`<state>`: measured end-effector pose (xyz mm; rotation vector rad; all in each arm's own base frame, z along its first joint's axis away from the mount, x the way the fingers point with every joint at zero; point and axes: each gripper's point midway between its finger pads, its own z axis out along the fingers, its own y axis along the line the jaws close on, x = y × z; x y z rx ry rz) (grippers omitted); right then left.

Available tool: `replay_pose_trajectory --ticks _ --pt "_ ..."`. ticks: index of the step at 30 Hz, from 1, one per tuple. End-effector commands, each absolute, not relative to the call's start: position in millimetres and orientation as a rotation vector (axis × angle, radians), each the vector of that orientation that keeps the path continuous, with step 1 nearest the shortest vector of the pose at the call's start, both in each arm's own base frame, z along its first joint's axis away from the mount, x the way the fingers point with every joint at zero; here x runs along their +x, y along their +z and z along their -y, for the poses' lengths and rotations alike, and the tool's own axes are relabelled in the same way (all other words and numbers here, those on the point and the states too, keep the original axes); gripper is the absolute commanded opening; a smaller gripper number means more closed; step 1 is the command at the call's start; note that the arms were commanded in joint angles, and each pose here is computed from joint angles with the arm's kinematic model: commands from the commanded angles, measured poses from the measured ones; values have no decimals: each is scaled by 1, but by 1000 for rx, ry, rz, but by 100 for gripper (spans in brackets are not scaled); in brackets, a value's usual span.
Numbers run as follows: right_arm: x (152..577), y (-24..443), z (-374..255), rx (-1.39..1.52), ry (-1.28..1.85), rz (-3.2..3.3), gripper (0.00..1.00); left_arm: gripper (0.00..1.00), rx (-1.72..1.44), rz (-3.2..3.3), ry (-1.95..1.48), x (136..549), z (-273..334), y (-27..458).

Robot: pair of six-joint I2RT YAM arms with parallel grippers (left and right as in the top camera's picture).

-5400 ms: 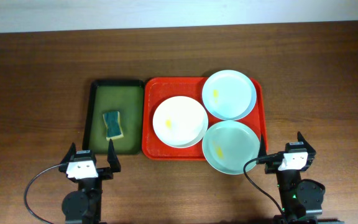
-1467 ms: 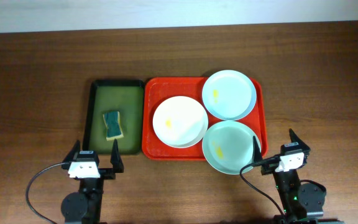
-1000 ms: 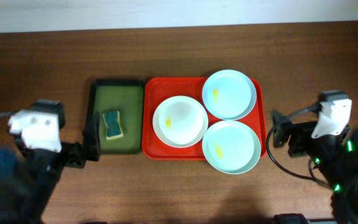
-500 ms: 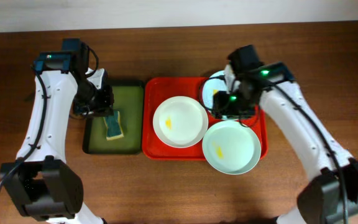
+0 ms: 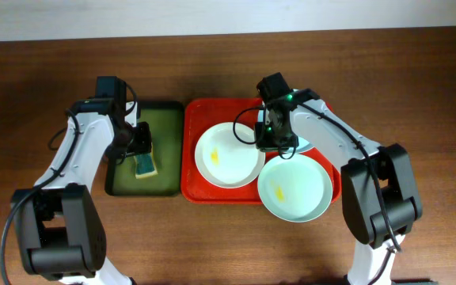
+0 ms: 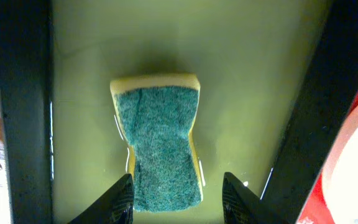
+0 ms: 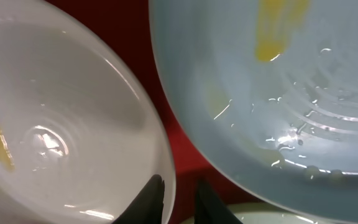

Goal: Clean dirty plates on tray and stack at the side
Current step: 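Move left gripper to the sponge and right gripper to the white plate, then grasp the green sponge with the left gripper and lift it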

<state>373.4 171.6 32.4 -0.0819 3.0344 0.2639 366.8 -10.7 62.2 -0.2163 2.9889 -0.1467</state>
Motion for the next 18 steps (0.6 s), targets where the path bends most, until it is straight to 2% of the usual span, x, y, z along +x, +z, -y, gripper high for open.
replay_pose_trajectory --ticks 1,5,6,9,11,12,13,18 --pt "369 19 -171 -88 252 -3037 18 45 -224 -3004 -135 363 10 55" --pt "365 13 -173 -101 262 -3043 11 44 -224 -3004 -135 363 10 55" --pt "363 14 -177 -117 263 -3042 6 43 -224 -3001 -135 364 10 55" --pt "363 14 -187 -121 266 -3028 4 43 -223 -3001 -135 364 10 55" --pt "363 14 -187 -44 267 -3031 8 43 -224 -3000 -135 364 10 55" --pt "364 14 -187 -45 268 -3029 17 43 -224 -3000 -135 364 10 55" --pt "364 14 -188 -45 269 -3028 21 43 -224 -3000 -135 364 10 55" --pt "364 14 -188 -45 270 -3028 21 32 -224 -3001 -134 362 10 47"
